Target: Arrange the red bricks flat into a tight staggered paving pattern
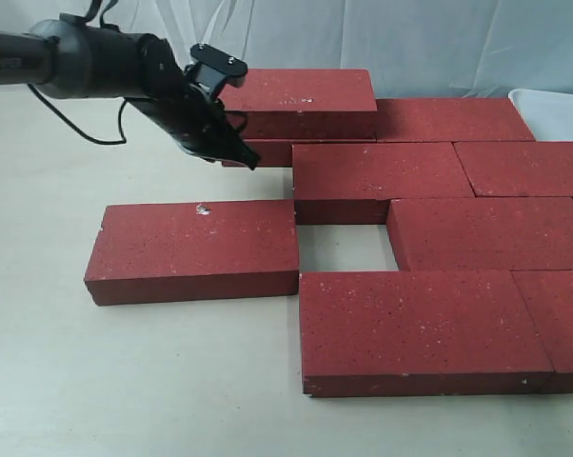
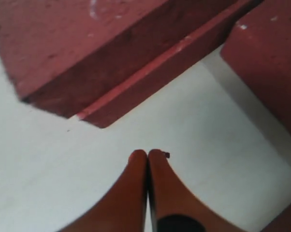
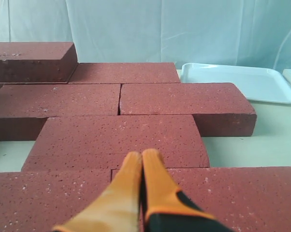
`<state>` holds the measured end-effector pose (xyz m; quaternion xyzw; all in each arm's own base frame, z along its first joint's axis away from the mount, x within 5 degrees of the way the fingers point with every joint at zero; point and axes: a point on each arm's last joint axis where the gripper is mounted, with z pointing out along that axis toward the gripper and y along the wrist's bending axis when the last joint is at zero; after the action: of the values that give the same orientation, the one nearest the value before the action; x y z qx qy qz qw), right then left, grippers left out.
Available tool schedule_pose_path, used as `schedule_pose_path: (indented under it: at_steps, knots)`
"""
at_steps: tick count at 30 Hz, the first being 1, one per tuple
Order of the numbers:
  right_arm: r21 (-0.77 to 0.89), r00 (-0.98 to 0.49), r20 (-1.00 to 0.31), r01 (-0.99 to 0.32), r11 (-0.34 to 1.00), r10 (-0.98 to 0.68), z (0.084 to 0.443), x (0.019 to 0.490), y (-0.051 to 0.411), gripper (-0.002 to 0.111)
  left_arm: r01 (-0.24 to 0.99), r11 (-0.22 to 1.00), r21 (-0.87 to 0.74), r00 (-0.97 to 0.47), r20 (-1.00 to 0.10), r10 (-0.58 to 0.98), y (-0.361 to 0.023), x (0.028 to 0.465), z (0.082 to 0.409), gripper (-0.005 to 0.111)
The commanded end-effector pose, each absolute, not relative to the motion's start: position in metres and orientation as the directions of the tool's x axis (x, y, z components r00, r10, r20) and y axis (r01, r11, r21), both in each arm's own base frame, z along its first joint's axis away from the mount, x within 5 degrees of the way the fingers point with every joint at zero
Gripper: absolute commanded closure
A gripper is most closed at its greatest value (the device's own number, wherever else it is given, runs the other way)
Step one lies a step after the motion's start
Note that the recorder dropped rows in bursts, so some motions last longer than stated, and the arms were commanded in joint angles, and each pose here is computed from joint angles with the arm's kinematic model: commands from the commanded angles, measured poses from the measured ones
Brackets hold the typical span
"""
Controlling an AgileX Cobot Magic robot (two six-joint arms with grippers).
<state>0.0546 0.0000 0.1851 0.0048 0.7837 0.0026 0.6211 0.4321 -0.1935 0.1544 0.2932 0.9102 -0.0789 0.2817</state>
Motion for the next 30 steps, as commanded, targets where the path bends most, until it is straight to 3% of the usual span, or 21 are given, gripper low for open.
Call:
schedule_pose_path:
  at_steps: [1, 14, 30]
  knots:
    - [0.012, -0.214, -0.977, 0.01, 1.0, 0.014, 0.186, 0.054, 0.0, 0.109, 0.601, 0.799, -0.027, -0.688, -0.525, 0.501, -0.213, 0.434, 0.144, 0.106]
    - [0.012, -0.214, -0.977, 0.01, 1.0, 0.014, 0.186, 0.054, 0.0, 0.109, 0.645, 0.762, -0.06, -0.678, -0.506, 0.533, -0.24, 0.426, 0.136, 0.106]
    - [0.012, -0.214, -0.977, 0.01, 1.0, 0.014, 0.186, 0.054, 0.0, 0.109, 0.658, 0.748, -0.091, -0.698, -0.448, 0.559, -0.243, 0.418, 0.133, 0.106]
